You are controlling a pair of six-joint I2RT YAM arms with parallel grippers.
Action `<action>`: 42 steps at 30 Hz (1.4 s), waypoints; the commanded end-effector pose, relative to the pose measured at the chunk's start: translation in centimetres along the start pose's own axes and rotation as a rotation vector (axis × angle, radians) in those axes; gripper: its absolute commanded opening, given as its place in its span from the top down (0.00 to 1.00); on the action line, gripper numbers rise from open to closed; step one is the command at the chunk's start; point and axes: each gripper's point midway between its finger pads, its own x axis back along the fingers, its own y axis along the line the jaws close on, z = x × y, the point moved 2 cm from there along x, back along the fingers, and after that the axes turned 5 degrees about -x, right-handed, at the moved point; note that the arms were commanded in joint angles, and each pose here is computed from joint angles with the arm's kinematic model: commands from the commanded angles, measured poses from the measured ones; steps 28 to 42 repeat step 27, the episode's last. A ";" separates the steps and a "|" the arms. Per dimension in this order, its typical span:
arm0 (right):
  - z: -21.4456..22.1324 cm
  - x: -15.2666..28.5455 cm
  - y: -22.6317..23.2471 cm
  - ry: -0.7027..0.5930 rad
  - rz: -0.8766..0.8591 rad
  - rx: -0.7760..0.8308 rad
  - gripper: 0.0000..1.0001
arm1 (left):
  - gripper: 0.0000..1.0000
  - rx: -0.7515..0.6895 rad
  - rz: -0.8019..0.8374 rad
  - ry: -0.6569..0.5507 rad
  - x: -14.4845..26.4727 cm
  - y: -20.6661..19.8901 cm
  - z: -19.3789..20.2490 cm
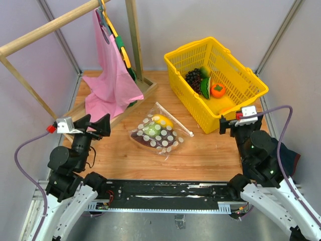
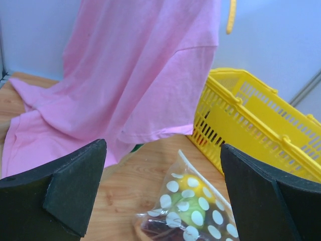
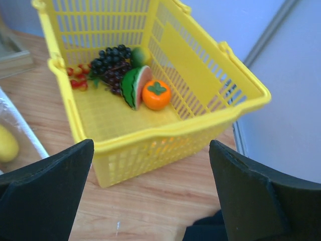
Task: Place the food in the zip-top bag and seal the zipper
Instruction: Reset both arms
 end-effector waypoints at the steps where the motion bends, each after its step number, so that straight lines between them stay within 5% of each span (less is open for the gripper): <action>1: 1.0 1.0 -3.4 -0.073 0.212 -0.061 0.02 | 0.01 -0.034 -0.019 -0.083 0.4 1.1 0.1; 13: 1.0 2.6 -3.3 -0.173 0.118 -0.023 0.02 | 0.01 -0.057 -0.104 -0.128 0.6 3.2 1.9; 42: 0.5 2.9 -3.5 -0.178 0.106 -0.022 0.02 | 0.01 -0.075 -0.104 -0.104 0.1 3.2 2.6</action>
